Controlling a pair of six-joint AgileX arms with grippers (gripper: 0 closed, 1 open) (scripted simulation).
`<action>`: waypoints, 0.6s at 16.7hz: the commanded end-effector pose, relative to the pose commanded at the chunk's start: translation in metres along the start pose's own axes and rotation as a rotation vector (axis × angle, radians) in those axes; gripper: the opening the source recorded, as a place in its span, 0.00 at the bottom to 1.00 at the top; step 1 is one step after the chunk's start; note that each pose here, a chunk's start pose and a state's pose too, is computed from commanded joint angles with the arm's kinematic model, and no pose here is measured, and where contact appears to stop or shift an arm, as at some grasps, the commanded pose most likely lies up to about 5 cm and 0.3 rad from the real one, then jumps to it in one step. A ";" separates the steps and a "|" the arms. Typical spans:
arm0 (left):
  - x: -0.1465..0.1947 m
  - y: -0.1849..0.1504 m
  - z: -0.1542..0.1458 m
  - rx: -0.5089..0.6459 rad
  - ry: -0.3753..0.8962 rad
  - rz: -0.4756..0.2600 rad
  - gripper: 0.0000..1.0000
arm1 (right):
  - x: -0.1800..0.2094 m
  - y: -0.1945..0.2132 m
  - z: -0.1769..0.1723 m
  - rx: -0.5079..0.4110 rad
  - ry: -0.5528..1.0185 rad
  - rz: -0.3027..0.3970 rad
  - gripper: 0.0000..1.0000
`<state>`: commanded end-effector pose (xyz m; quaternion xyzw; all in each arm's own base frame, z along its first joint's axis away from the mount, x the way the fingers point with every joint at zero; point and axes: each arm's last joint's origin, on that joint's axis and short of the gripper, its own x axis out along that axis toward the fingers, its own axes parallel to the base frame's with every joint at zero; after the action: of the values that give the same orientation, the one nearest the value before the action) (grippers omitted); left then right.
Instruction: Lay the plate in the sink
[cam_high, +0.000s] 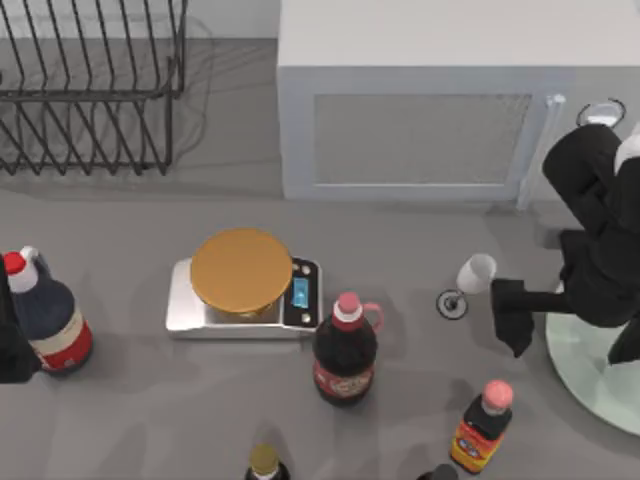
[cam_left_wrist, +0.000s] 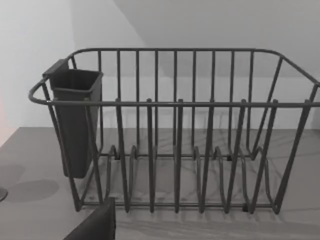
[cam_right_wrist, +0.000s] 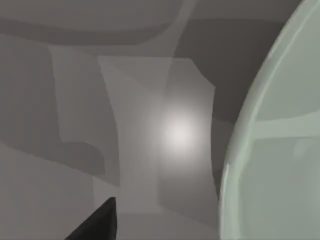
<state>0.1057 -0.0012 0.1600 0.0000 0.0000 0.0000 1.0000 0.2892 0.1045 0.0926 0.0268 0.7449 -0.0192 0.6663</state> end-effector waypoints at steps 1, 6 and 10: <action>0.000 0.000 0.000 0.000 0.000 0.000 1.00 | 0.003 0.002 0.001 -0.015 -0.030 -0.004 1.00; 0.000 0.000 0.000 0.000 0.000 0.000 1.00 | -0.002 0.009 0.004 -0.055 -0.111 -0.010 1.00; 0.000 0.000 0.000 0.000 0.000 0.000 1.00 | -0.002 0.009 0.004 -0.055 -0.111 -0.010 0.77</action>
<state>0.1057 -0.0012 0.1600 0.0000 0.0000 0.0000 1.0000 0.2937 0.1128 0.0947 0.0035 0.7071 -0.0035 0.7071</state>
